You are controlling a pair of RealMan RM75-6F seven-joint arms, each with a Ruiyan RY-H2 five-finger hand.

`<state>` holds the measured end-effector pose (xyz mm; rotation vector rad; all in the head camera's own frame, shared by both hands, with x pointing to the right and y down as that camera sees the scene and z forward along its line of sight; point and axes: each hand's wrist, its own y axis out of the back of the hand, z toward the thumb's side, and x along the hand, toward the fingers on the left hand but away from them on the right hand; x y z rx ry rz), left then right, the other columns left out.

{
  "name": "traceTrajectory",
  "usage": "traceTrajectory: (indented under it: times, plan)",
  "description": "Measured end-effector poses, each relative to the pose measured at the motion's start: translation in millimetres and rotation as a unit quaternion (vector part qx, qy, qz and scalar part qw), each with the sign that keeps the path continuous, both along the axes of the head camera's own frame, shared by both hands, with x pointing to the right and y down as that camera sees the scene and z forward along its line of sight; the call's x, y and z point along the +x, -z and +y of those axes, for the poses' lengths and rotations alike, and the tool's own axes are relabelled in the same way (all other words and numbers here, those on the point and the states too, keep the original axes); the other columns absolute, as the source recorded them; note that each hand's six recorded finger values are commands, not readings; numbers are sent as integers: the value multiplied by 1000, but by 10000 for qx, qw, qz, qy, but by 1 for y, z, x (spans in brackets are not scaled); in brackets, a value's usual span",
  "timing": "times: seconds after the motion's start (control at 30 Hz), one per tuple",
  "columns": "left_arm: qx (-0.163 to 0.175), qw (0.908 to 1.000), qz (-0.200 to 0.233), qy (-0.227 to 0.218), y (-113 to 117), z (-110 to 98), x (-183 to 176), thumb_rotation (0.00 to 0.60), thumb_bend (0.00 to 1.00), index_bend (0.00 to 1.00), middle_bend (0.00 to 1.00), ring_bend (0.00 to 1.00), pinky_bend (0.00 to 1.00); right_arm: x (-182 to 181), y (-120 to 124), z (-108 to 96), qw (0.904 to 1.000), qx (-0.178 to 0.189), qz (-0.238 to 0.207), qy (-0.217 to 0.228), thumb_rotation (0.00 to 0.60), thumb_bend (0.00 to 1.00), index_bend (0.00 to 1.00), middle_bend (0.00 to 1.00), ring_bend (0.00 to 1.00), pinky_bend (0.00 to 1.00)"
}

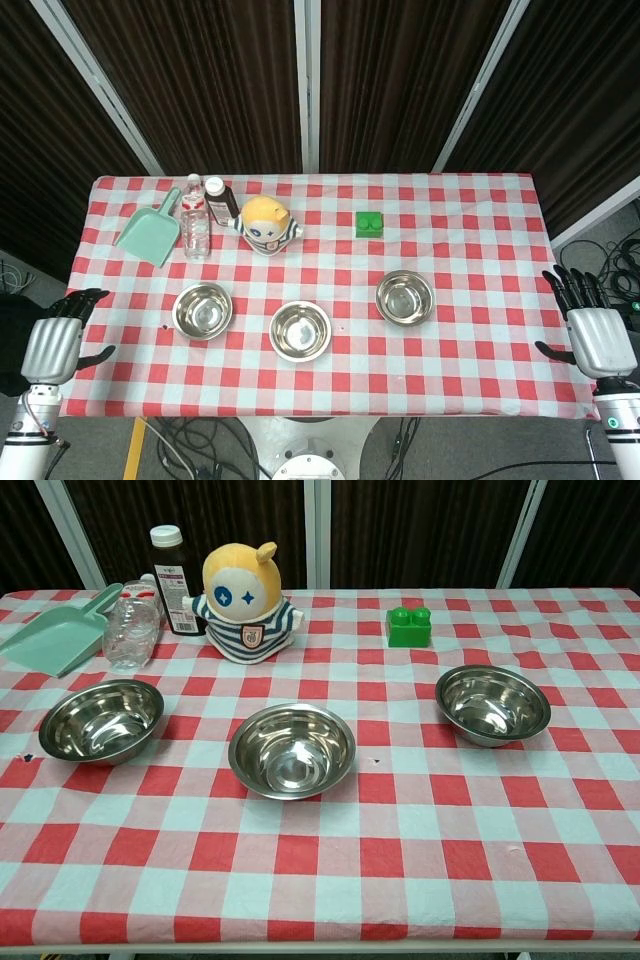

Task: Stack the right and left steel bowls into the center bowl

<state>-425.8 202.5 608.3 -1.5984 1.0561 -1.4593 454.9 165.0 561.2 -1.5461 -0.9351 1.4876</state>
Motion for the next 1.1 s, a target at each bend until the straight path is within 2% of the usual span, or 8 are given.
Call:
traceTrajectory:
  times: [0.4,0.5,0.57,0.63,0.73,0.83,0.97,1.1]
  plan:
    - [40,10000,13,-17,2,-3,1,600,91,248,290,203,266,-4,-3,2,9999,-95,28,101,600,0,15,61,7,9]
    - [59,10000,24,-26,2,-5,1,600,91,248,290,203,265,-11,-6,1,9997,-106,30,225,600,11,64,151,138,166]
    - [63,10000,30,-38,2,-5,1,600,90,248,290,203,265,-17,-9,0,9993,-109,63,361,600,35,156,227,325,360]
    - [81,9999,41,-52,3,-5,2,600,91,247,290,203,265,-24,-12,-2,9985,-135,113,528,600,52,212,264,461,475]
    - [106,9999,84,-37,4,-5,2,600,91,247,290,203,265,-38,-21,-5,9955,-260,248,879,600,77,245,286,546,551]
    - [144,9998,106,-46,6,-5,2,600,91,247,290,203,265,-54,-35,-6,9894,-485,451,1296,600,95,248,291,573,582]
    - [168,9998,85,-5,8,-5,-3,600,92,248,290,203,265,-80,-60,-4,9759,-826,712,1890,600,121,248,292,596,606]
    - [207,9998,61,46,12,-5,-8,600,92,247,290,203,265,-107,-81,-5,9646,-1045,755,2300,600,183,251,303,631,629]
